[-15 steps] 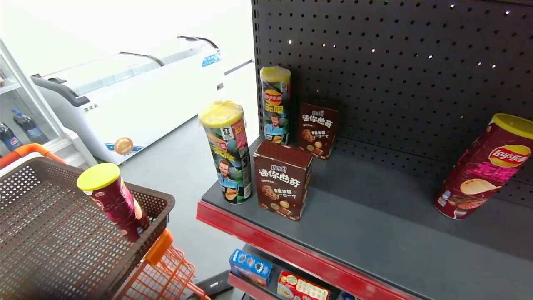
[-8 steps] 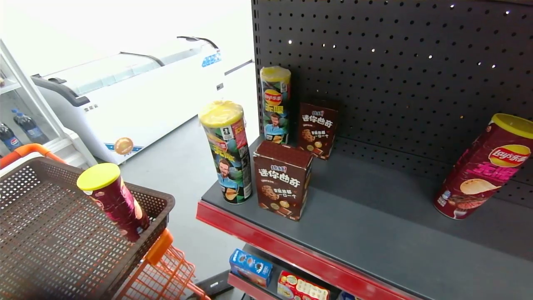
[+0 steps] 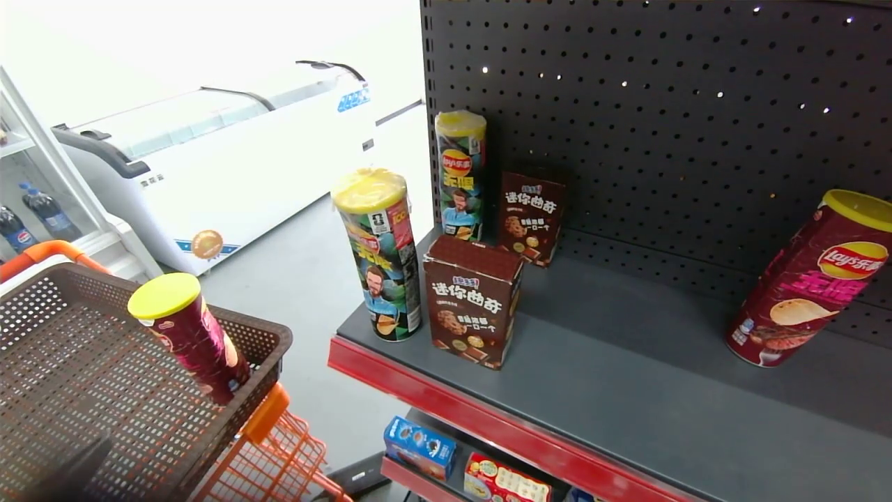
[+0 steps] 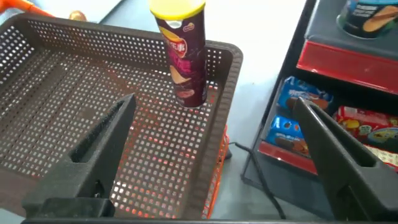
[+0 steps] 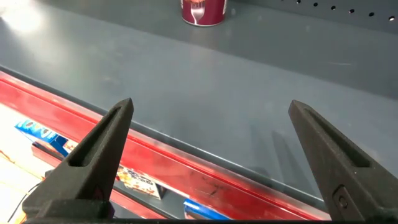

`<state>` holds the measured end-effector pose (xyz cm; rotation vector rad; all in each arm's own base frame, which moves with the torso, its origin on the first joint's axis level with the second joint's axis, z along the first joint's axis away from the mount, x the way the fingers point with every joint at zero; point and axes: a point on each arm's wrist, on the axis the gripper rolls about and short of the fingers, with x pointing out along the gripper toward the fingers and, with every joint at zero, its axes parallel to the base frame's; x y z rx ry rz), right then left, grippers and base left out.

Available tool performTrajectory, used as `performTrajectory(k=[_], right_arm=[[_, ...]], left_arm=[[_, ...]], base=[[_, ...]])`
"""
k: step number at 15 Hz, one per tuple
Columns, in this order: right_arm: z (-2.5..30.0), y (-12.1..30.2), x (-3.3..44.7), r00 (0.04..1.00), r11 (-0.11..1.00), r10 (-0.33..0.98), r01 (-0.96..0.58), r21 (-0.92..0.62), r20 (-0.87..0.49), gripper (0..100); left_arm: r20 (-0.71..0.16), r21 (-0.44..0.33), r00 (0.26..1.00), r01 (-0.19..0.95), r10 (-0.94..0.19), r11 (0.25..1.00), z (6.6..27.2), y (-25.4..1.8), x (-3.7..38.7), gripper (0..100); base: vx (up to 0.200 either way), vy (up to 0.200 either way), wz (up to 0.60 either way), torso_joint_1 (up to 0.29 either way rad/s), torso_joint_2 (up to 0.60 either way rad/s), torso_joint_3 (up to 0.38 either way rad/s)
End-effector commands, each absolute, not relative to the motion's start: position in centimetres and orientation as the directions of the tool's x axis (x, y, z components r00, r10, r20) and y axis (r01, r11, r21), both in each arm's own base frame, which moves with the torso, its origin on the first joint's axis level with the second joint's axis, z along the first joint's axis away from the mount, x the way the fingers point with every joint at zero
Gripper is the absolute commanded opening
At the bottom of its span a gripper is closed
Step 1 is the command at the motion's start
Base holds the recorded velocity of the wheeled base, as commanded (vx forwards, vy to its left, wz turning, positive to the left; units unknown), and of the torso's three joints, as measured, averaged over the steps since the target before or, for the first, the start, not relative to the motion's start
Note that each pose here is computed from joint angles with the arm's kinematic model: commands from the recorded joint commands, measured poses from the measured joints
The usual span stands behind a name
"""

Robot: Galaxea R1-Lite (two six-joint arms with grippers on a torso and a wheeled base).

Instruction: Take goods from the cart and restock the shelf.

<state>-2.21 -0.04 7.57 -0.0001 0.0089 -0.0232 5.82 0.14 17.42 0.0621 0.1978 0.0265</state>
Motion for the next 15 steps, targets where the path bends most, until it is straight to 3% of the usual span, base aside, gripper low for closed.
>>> performTrajectory(k=[1, 3, 8, 15], right_arm=[[7.6, 0.0, -2.2, 1.000, 1.000, -0.023, 0.023, 0.000, -0.009, 100], [7.6, 0.0, -2.2, 1.000, 1.000, -0.023, 0.023, 0.000, -0.008, 100], [7.6, 0.0, -2.2, 1.000, 1.000, -0.025, 0.025, 0.000, -0.009, 100], [7.6, 0.0, -2.2, 1.000, 1.000, -0.023, 0.023, 0.000, -0.009, 100]], left_arm=[[-0.362, 0.093, 0.928, -0.055, 0.085, 0.994, 17.5, 0.6, 12.5, 100], [-0.402, 0.100, 0.911, -0.061, 0.096, 0.993, 16.3, 0.7, 15.3, 100], [-0.375, 0.097, 0.917, -0.107, 0.136, 0.989, 13.9, 1.8, 20.9, 100], [-0.366, 0.108, 0.918, -0.122, 0.153, 0.987, 11.3, 2.5, 24.1, 100]], base=[[0.000, 0.000, 0.00, 0.000, 0.00, 0.000], [0.000, 0.000, 0.00, 0.000, 0.00, 0.000], [0.000, 0.000, 0.00, 0.000, 0.00, 0.000], [0.000, 0.000, 0.00, 0.000, 0.00, 0.000]])
